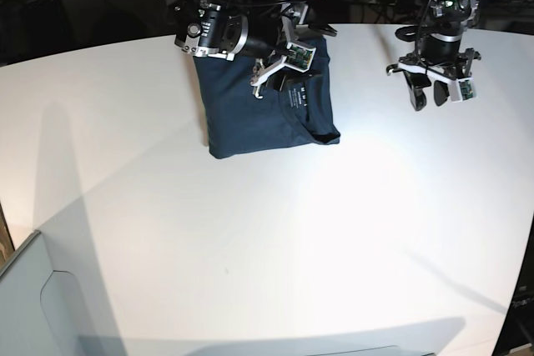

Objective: Fold the T-shirt properly
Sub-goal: 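Grip the folded shirt's sides with both grippers and square it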

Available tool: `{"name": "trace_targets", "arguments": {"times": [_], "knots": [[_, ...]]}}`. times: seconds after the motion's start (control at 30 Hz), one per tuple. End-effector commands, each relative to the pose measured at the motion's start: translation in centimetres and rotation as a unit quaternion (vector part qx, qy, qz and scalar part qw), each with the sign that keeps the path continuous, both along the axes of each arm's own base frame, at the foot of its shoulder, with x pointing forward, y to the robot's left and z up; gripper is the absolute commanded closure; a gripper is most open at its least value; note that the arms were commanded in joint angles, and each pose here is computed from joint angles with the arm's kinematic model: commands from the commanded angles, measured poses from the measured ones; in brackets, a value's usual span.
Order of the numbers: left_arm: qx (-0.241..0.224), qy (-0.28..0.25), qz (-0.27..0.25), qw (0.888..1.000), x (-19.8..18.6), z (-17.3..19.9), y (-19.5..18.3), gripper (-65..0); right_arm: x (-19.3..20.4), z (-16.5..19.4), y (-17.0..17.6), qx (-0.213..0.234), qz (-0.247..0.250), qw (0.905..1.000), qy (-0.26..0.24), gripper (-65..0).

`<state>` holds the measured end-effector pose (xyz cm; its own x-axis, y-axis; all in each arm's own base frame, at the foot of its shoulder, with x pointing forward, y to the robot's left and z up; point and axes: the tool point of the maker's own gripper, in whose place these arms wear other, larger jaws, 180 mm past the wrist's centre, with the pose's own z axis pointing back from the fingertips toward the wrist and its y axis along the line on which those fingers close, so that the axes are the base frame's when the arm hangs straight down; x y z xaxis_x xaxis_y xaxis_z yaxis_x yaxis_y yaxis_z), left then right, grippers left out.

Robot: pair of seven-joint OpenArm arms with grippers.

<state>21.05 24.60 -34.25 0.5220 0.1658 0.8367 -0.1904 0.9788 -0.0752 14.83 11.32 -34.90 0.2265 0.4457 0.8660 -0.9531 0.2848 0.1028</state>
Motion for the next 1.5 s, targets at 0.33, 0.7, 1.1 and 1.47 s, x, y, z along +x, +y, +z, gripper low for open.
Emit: {"name": "trace_targets", "arguments": {"times": [0.33,0.7,1.1,1.47], "knots": [[-0.048,-0.087,-0.013,0.995,1.6,5.3,-2.5,-26.5,6.0,2.2,-6.7,-0.008,-0.109,0.9924,-0.058,-44.9],[-0.212,-0.078,-0.007,0.974,0.2,3.6,-8.6,-26.6,9.0,1.3,-13.8,-0.052,-0.208,0.9747,-0.062,-45.3],[-0.267,0.016,-0.026,0.963,-0.7,-3.5,-13.2,-26.6,9.0,1.1,-14.0,-0.055,-0.211,0.9741,-0.059,-45.3],[-0.27,0.005,-0.084,0.959,-0.4,-1.5,-15.9,-26.5,8.9,1.0,-13.9,-0.056,-0.21,0.9745,-0.058,-45.2]]}}
